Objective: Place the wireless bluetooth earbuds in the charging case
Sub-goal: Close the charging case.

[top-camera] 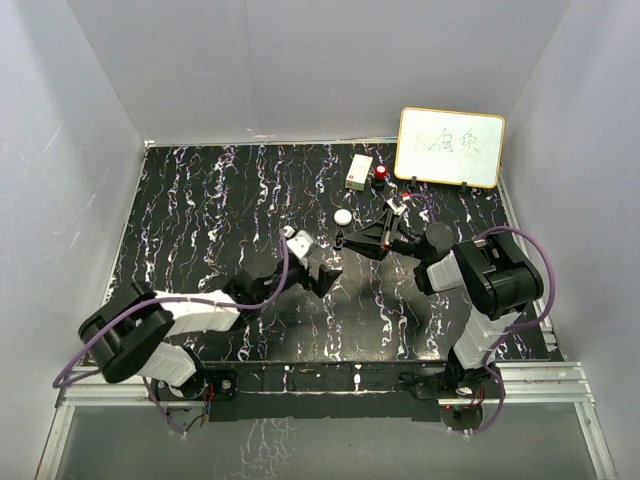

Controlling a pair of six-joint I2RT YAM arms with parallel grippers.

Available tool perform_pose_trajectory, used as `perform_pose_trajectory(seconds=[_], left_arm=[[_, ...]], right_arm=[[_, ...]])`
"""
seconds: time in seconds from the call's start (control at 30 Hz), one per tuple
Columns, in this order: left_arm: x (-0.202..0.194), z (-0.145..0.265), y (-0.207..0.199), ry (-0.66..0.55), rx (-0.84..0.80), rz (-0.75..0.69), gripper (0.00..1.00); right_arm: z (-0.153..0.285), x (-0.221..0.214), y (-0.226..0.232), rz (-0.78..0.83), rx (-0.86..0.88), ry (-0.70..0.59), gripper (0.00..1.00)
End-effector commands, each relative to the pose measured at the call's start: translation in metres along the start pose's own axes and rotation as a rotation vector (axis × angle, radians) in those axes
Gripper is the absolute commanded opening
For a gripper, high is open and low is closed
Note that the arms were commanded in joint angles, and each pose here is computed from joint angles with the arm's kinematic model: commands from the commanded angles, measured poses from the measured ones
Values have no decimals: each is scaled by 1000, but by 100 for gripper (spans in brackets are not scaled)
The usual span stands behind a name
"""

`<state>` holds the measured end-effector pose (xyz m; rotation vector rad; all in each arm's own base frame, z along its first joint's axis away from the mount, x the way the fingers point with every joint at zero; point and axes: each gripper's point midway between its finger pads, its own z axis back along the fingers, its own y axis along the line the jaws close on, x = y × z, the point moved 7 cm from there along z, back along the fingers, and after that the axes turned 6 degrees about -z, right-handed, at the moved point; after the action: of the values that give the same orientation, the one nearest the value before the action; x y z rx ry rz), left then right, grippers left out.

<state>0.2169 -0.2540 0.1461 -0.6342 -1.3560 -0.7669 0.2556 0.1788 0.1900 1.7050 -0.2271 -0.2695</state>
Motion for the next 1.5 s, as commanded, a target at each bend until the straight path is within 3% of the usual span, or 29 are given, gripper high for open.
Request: perform_pose_trajectory(seconds=[0.0,0.37,0.83,1.47], left_arm=[[18,-20,6,-119,82,-113,99],[9,-37,18,-206,254,-227,99],[25,-46,6,-380,233,-279,99],[36,-47,12,-431,311,-285,99]], right_arm=[[-1,-6,29,281,190,23,0],[0,-7,27,248,186,6,0],[4,-13,18,212,167,-8,0],[6,-20,19,209,165,1,0]])
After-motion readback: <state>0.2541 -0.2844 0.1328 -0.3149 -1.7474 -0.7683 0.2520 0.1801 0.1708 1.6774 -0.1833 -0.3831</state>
